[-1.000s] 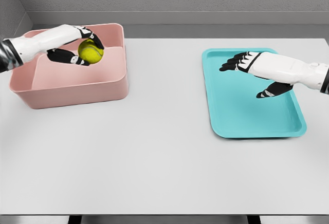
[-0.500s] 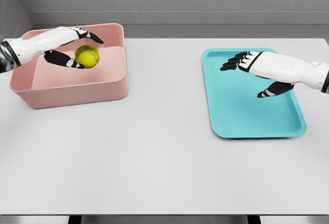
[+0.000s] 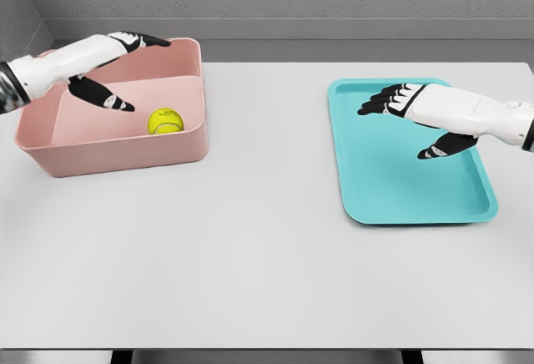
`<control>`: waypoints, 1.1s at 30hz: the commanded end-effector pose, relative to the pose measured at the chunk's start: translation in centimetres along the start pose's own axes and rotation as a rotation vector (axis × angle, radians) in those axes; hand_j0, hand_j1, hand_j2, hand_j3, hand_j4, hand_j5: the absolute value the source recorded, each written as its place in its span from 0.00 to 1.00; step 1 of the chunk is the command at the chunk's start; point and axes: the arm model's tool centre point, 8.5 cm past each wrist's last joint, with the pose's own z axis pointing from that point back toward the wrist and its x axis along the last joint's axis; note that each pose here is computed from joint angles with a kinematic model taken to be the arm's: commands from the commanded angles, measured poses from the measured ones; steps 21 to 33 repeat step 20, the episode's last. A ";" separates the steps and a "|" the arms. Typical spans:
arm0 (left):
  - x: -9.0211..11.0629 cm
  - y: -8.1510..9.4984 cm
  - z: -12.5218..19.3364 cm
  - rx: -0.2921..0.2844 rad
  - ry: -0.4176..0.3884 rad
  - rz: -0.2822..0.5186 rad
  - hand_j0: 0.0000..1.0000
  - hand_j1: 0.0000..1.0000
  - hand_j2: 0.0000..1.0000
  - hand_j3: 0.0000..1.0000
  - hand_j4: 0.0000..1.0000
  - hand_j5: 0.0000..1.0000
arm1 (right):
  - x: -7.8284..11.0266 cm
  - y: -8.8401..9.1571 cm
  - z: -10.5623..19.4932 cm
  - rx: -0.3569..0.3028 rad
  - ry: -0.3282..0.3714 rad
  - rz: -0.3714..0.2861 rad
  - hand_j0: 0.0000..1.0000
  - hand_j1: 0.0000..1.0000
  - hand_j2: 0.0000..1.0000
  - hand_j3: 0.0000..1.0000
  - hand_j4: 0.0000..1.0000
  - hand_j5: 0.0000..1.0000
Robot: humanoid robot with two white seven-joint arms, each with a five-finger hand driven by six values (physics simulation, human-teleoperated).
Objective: Put the tennis from the blue tray into the pink basket with both arms
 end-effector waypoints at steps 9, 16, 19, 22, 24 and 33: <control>1.9 0.3 3.9 -0.024 -0.028 -0.017 1.00 1.00 1.00 1.00 1.00 1.00 | 0.0 -0.1 0.0 -0.005 -0.001 -0.007 1.00 1.00 1.00 1.00 1.00 1.00; 2.3 -0.3 6.5 -0.027 -0.013 -0.010 1.00 1.00 1.00 1.00 1.00 1.00 | 0.0 -0.1 0.0 -0.005 -0.001 -0.007 1.00 1.00 1.00 1.00 1.00 1.00; 2.4 -0.3 7.0 -0.033 -0.010 -0.012 1.00 1.00 1.00 1.00 1.00 1.00 | 0.0 0.0 -0.1 -0.007 -0.002 -0.009 1.00 1.00 1.00 1.00 1.00 1.00; 2.5 -0.3 6.9 -0.032 -0.011 -0.011 1.00 1.00 1.00 1.00 1.00 1.00 | 0.0 0.0 0.0 -0.007 -0.002 -0.009 1.00 1.00 1.00 1.00 1.00 1.00; 2.5 -0.3 6.9 -0.032 -0.011 -0.011 1.00 1.00 1.00 1.00 1.00 1.00 | 0.0 0.0 0.0 -0.007 -0.002 -0.009 1.00 1.00 1.00 1.00 1.00 1.00; 2.5 -0.3 6.9 -0.032 -0.011 -0.011 1.00 1.00 1.00 1.00 1.00 1.00 | 0.0 0.0 0.0 -0.007 -0.002 -0.009 1.00 1.00 1.00 1.00 1.00 1.00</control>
